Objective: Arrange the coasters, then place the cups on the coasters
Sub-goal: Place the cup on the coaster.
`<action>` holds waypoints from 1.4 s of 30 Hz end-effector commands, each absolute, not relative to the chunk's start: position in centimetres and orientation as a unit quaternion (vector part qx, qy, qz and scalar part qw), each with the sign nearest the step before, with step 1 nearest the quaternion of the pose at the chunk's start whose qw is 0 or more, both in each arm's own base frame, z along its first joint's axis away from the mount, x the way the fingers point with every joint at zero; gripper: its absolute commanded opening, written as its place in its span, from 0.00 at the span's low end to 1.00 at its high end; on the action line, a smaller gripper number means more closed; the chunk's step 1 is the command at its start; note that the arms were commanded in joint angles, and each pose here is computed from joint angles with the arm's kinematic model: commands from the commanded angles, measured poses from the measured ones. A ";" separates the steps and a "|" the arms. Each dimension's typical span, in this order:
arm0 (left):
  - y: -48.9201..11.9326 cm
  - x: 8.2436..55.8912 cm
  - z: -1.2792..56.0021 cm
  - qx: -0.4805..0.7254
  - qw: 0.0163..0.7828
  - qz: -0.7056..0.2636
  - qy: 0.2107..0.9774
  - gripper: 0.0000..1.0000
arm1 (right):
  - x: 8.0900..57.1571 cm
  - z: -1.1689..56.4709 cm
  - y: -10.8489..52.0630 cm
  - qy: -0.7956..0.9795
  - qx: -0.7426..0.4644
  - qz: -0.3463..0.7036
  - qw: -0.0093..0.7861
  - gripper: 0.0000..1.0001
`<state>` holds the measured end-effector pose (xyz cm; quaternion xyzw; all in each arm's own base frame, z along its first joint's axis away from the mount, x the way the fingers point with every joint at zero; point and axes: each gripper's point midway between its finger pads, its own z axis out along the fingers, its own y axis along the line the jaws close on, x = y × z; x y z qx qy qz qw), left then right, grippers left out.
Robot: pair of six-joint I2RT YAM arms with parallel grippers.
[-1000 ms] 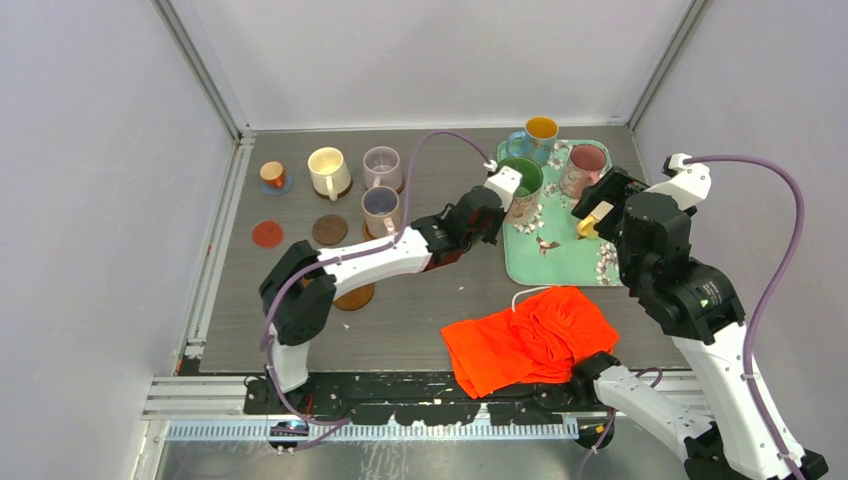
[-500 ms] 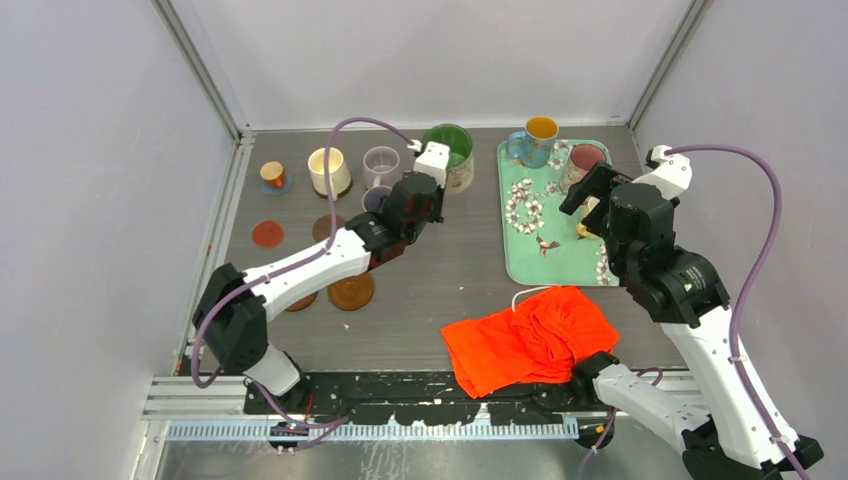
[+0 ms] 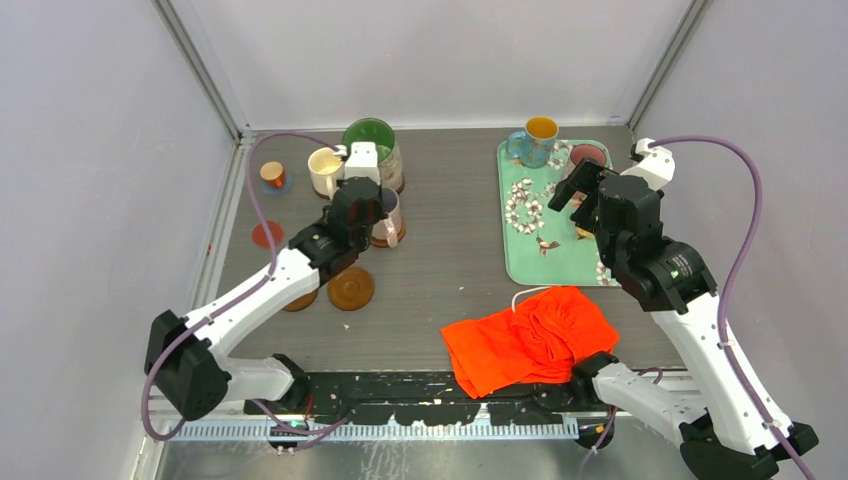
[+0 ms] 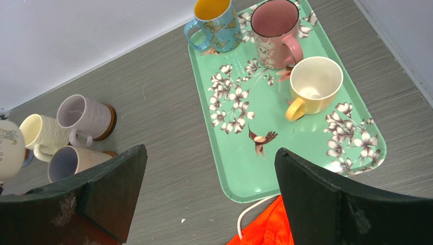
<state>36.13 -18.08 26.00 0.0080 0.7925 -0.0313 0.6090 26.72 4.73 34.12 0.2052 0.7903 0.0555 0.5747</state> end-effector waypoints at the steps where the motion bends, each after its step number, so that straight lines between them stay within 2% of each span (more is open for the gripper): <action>1: -12.6 36.4 32.3 -0.125 0.676 -0.040 0.725 0.00 | 27.2 35.1 5.4 0.779 0.210 0.080 0.586 1.00; 12: -6.5 36.0 27.9 -0.204 0.646 0.014 0.735 0.00 | 27.5 34.7 6.0 0.785 0.202 0.087 0.579 1.00; 29: -5.4 37.9 19.6 -0.230 0.586 0.033 0.777 0.00 | 27.5 34.4 6.1 0.790 0.199 0.084 0.574 1.00; 42: -5.3 39.1 16.3 -0.236 0.565 0.039 0.790 0.00 | 27.7 34.2 6.1 0.793 0.198 0.081 0.571 1.00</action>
